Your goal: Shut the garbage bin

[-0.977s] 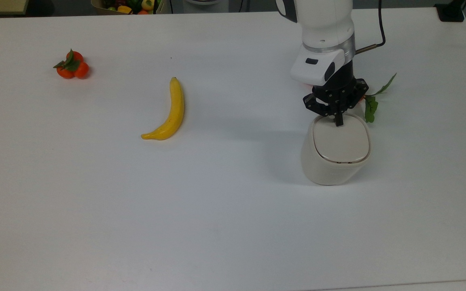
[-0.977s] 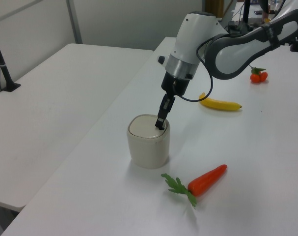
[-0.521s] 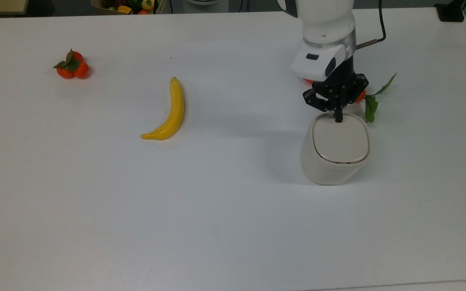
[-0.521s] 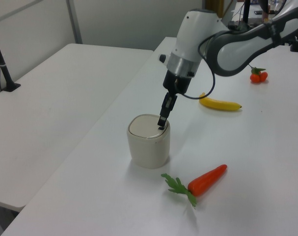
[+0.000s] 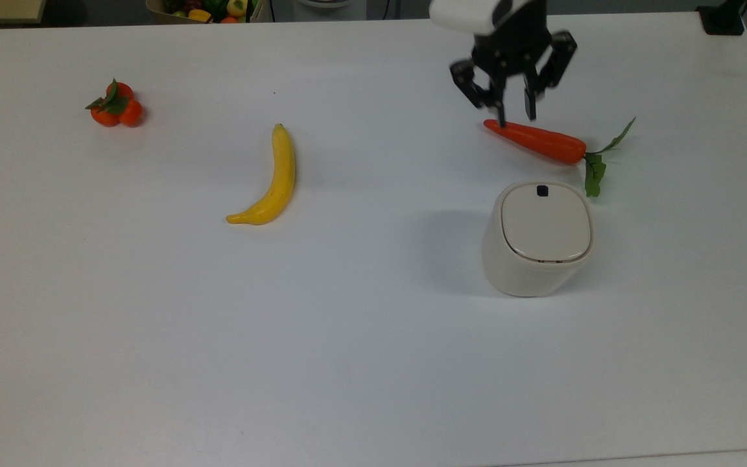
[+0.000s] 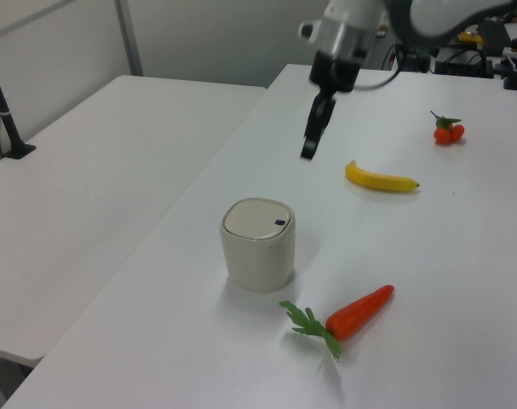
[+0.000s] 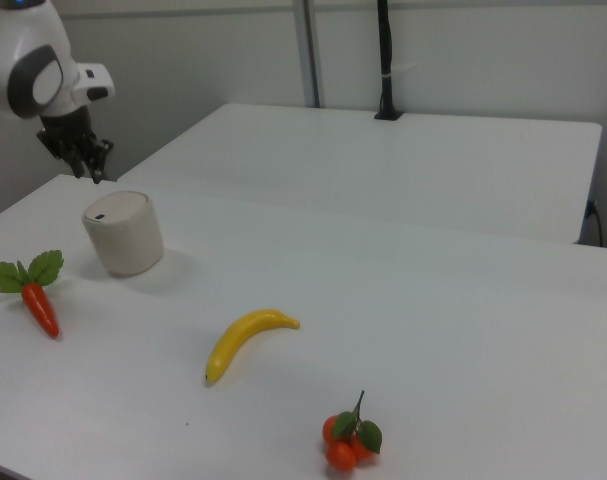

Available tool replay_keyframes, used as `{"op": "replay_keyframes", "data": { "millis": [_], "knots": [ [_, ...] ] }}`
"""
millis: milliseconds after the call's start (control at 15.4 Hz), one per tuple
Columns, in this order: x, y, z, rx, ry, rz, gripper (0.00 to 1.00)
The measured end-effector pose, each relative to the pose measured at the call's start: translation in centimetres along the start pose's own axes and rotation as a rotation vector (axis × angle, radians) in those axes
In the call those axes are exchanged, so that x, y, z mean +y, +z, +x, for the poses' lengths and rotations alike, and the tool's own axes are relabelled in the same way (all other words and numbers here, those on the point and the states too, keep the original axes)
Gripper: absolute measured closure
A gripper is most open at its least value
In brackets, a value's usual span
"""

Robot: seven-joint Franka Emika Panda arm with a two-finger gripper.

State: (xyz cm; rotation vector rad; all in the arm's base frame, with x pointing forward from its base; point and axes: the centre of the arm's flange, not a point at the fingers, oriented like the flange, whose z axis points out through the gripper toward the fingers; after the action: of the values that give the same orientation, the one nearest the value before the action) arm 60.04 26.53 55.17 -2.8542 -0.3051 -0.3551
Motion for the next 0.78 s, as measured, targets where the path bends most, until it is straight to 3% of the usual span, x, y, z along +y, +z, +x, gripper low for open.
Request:
{"op": "replay_keyframes", "data": {
  "millis": [391,782],
  "knots": [
    [4.0,-9.4,-3.0,-0.084,0.064,-0.056,0.04],
    [11.0,-15.0,-5.5,-0.137,0.188,-0.095,0.0]
  ]
}}
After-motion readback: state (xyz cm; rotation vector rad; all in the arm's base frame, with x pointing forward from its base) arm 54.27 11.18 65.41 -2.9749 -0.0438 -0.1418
